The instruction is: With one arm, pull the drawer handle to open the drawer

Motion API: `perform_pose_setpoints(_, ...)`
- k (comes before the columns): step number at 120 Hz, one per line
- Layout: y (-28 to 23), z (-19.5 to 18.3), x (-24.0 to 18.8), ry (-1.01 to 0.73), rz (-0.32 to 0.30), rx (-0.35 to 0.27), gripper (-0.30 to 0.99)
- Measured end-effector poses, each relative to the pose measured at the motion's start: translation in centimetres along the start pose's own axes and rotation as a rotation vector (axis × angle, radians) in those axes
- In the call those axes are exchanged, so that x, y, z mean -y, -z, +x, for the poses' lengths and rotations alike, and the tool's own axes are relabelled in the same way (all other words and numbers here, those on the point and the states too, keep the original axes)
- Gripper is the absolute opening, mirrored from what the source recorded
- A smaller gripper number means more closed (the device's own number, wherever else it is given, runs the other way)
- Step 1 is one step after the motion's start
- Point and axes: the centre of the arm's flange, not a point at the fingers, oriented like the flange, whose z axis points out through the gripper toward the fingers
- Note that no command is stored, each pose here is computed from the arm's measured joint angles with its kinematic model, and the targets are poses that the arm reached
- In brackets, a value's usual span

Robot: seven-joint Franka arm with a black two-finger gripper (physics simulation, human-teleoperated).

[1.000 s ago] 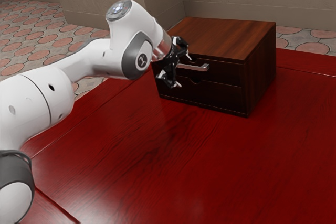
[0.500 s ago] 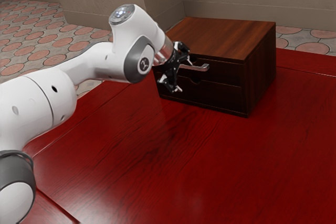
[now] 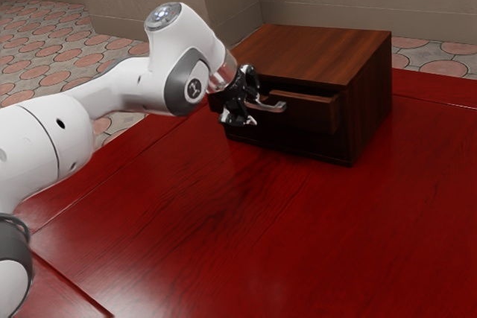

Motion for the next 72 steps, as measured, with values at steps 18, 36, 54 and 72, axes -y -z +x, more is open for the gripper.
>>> perform_pose_setpoints(18, 1.5, 0.3, 1.0, 0.016, 0.01, 0.003, 0.05)
perform_pose_setpoints(36, 2.6, 0.4, 2.7, 0.033, 0.034, 0.008, -0.03)
perform_pose_setpoints(54, 3.1, 0.5, 4.6, 0.049, 0.059, 0.011, -0.06)
perform_pose_setpoints(72, 4.0, 0.7, 5.8, 0.06, 0.067, 0.013, -0.07)
